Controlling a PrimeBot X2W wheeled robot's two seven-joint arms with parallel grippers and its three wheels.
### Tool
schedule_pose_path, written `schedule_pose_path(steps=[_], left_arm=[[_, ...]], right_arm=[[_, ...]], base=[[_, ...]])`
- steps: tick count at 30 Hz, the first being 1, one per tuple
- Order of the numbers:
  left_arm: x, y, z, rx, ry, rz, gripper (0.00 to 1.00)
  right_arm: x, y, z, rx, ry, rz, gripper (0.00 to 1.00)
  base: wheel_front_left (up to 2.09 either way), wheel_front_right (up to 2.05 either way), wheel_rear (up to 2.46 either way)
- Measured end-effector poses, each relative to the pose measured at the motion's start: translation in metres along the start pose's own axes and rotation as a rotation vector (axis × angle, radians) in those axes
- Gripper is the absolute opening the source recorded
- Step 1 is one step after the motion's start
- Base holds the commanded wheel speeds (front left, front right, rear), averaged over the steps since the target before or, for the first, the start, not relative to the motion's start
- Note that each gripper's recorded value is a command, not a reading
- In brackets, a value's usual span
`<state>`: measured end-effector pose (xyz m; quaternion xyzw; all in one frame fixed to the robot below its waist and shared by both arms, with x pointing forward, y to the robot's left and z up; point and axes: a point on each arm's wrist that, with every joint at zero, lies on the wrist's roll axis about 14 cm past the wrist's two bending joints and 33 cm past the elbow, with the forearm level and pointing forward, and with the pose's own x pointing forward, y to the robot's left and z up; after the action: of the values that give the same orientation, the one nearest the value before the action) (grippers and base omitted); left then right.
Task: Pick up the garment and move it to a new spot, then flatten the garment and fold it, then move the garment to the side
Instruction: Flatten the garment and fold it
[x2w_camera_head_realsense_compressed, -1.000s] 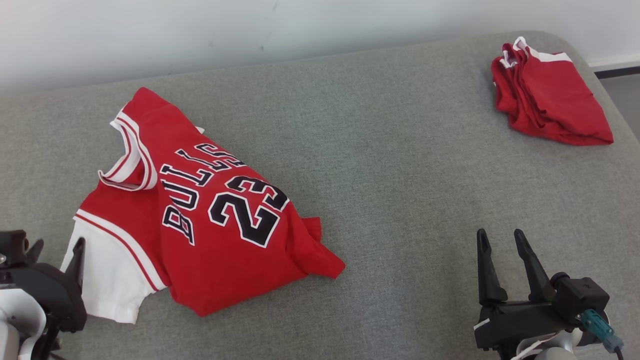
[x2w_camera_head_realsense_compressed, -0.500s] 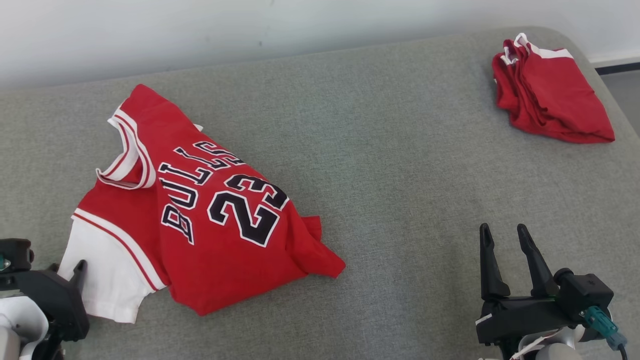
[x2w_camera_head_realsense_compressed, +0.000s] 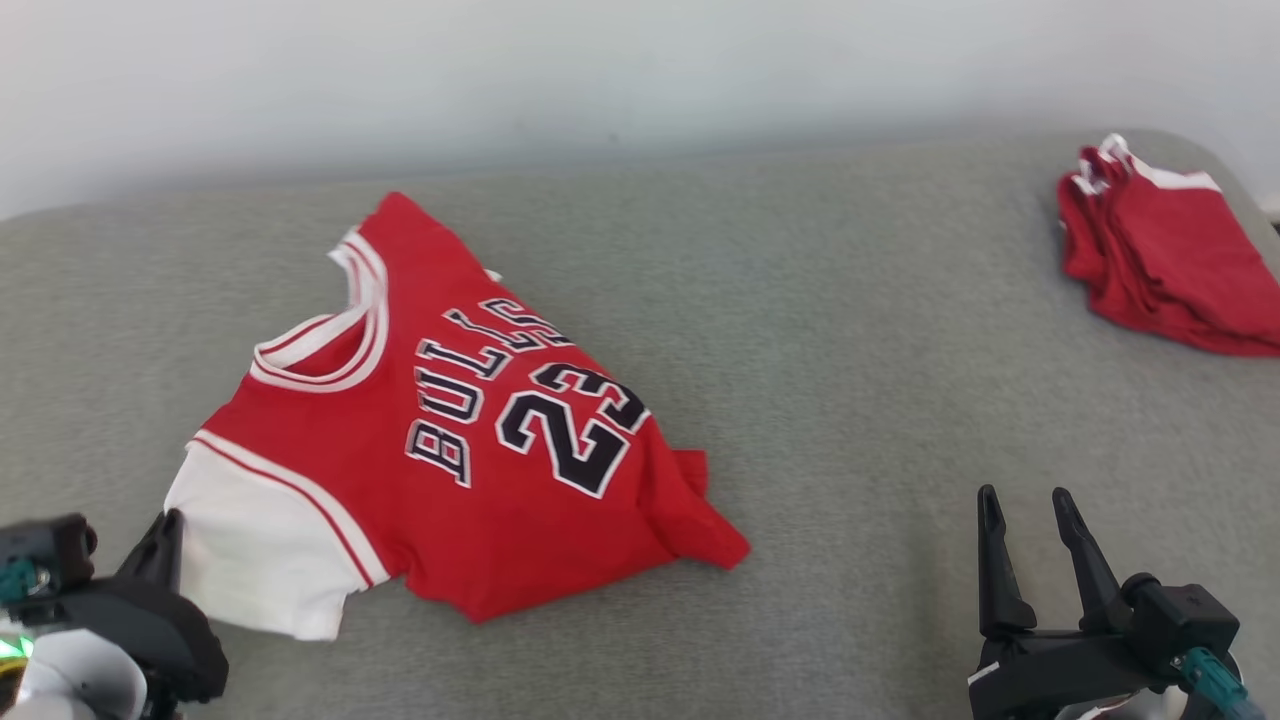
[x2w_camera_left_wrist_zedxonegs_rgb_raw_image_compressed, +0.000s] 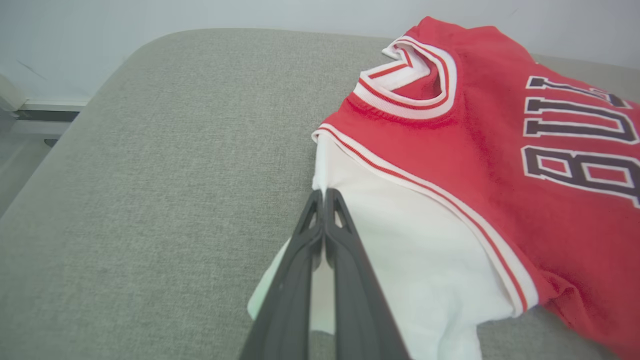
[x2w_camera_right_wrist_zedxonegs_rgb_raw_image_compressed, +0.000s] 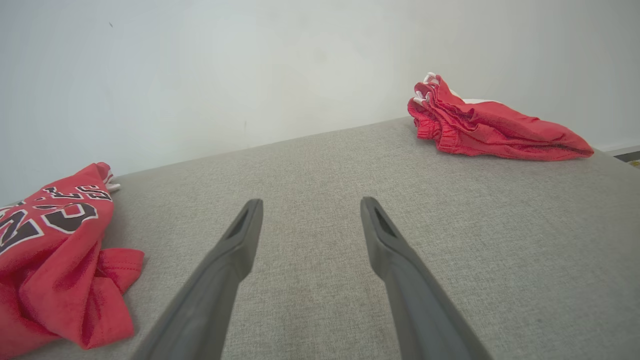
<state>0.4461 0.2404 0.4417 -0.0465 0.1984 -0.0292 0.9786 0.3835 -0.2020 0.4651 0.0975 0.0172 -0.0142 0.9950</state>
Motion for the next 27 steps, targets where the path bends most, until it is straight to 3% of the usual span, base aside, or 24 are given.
schedule_pose_path(steps=[6, 19, 20, 21, 22, 27], left_arm=[[-0.044, 0.010, -0.001, -0.048, -0.086, 0.073, 0.00], [-0.109, 0.021, -0.057, -0.202, -0.037, 0.200, 0.00], [-0.111, 0.019, -0.060, -0.214, -0.031, 0.201, 0.06], [-0.111, 0.017, -0.063, -0.216, -0.025, 0.196, 0.40], [-0.112, 0.016, -0.062, -0.211, -0.037, 0.193, 1.00], [-0.110, 0.014, -0.030, -0.151, -0.202, 0.182, 1.00]], right_arm=[[0.006, 0.021, 0.003, 0.002, -0.011, 0.061, 1.00], [0.014, 0.050, 0.006, -0.009, -0.016, 0.147, 1.00], [0.014, 0.051, 0.007, -0.010, -0.019, 0.149, 1.00], [0.014, 0.052, 0.007, -0.011, -0.018, 0.152, 1.00], [0.013, 0.052, 0.008, -0.014, -0.019, 0.153, 1.00], [0.010, 0.050, 0.012, -0.017, -0.027, 0.148, 1.00]], base=[[0.00, 0.00, 0.00], [0.00, 0.00, 0.00], [0.00, 0.00, 0.00], [0.00, 0.00, 0.00], [0.00, 0.00, 0.00], [0.00, 0.00, 0.00]])
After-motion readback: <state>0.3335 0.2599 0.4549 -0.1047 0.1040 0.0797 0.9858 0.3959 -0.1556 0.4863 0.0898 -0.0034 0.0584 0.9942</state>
